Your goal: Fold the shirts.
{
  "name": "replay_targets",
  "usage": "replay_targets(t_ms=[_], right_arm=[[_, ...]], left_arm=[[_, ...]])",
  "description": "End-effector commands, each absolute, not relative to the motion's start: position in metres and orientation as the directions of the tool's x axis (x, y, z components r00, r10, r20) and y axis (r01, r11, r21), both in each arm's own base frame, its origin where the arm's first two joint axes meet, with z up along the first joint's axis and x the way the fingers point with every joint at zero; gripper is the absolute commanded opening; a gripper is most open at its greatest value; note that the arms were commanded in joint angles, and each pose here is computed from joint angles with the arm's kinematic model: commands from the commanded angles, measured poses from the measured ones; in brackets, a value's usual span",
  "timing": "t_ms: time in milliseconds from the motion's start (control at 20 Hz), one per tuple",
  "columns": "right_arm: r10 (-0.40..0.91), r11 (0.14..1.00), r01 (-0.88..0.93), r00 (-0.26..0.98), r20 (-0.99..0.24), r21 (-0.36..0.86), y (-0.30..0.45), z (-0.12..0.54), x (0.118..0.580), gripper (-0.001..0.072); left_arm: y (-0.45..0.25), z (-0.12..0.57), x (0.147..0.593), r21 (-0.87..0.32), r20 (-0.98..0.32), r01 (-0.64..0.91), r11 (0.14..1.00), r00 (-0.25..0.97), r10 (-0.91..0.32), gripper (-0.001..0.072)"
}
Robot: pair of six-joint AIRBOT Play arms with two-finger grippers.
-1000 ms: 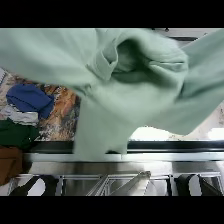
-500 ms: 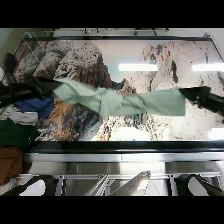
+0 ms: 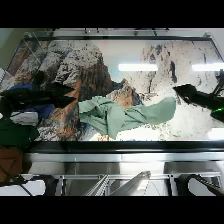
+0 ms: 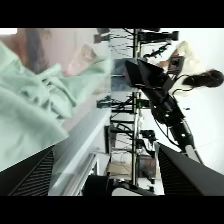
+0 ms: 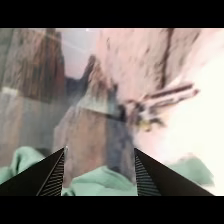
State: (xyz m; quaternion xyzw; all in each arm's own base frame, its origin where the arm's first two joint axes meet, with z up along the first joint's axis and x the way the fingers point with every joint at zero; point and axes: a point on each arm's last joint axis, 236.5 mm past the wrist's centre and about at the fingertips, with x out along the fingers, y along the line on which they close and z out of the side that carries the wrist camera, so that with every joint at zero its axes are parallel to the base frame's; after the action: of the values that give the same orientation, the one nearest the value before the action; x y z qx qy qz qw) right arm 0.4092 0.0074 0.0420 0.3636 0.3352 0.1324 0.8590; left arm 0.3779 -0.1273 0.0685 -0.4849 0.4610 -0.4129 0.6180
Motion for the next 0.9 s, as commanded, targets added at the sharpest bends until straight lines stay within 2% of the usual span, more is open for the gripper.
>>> replay_targets(t_ms=[0, 100, 150, 250, 350, 400, 450, 650, 850], right_arm=[[0.342, 0.731, 0.225, 0.695, -0.632, 0.644, -0.063, 0.042, 0.384, 0.0482], [0.344, 0.697, 0.333, 0.622, -0.704, 0.635, -0.078, 0.025, 0.353, 0.0482], [0.364, 0.687, 0.357, 0.584, -0.726, 0.632, -0.075, 0.014, 0.341, 0.0482], [0.388, 0.67, 0.402, 0.528, -0.756, 0.624, -0.065, -0.015, 0.322, 0.0482], [0.391, 0.639, 0.46, 0.496, -0.775, 0.617, -0.057, -0.046, 0.305, 0.0484], [0.388, 0.63, 0.484, 0.482, -0.786, 0.607, -0.053, -0.062, 0.296, 0.0534], [0.388, 0.619, 0.507, 0.466, -0.795, 0.6, -0.05, -0.075, 0.289, 0.0629], [0.445, 0.588, 0.544, 0.402, -0.801, 0.599, -0.039, -0.106, 0.279, 0.0637], [0.546, 0.527, 0.493, 0.428, -0.72, 0.692, -0.003, -0.12, 0.305, 0.0636]], left_arm=[[-0.078, 0.079, 0.373, -0.941, -0.312, 0.06, 0.333, 0.229, -0.922, 0.0713], [-0.054, 0.06, 0.36, -0.867, -0.478, 0.027, 0.498, 0.239, -0.845, 0.0713], [-0.049, 0.051, 0.356, -0.842, -0.519, 0.009, 0.539, 0.253, -0.816, 0.0713], [-0.056, 0.038, 0.356, -0.845, -0.521, -0.025, 0.535, 0.273, -0.809, 0.0713], [-0.07, 0.015, 0.352, -0.847, -0.527, -0.058, 0.529, 0.231, -0.818, 0.0713], [-0.081, 0.003, 0.351, -0.852, -0.522, -0.064, 0.52, 0.187, -0.832, 0.0713], [-0.09, -0.006, 0.351, -0.855, -0.518, -0.066, 0.514, 0.147, -0.843, 0.0713], [-0.118, -0.015, 0.361, -0.863, -0.506, -0.02, 0.505, 0.046, -0.861, 0.0712], [-0.14, -0.002, 0.382, -0.855, -0.517, 0.05, 0.517, 0.021, -0.856, 0.0713]])
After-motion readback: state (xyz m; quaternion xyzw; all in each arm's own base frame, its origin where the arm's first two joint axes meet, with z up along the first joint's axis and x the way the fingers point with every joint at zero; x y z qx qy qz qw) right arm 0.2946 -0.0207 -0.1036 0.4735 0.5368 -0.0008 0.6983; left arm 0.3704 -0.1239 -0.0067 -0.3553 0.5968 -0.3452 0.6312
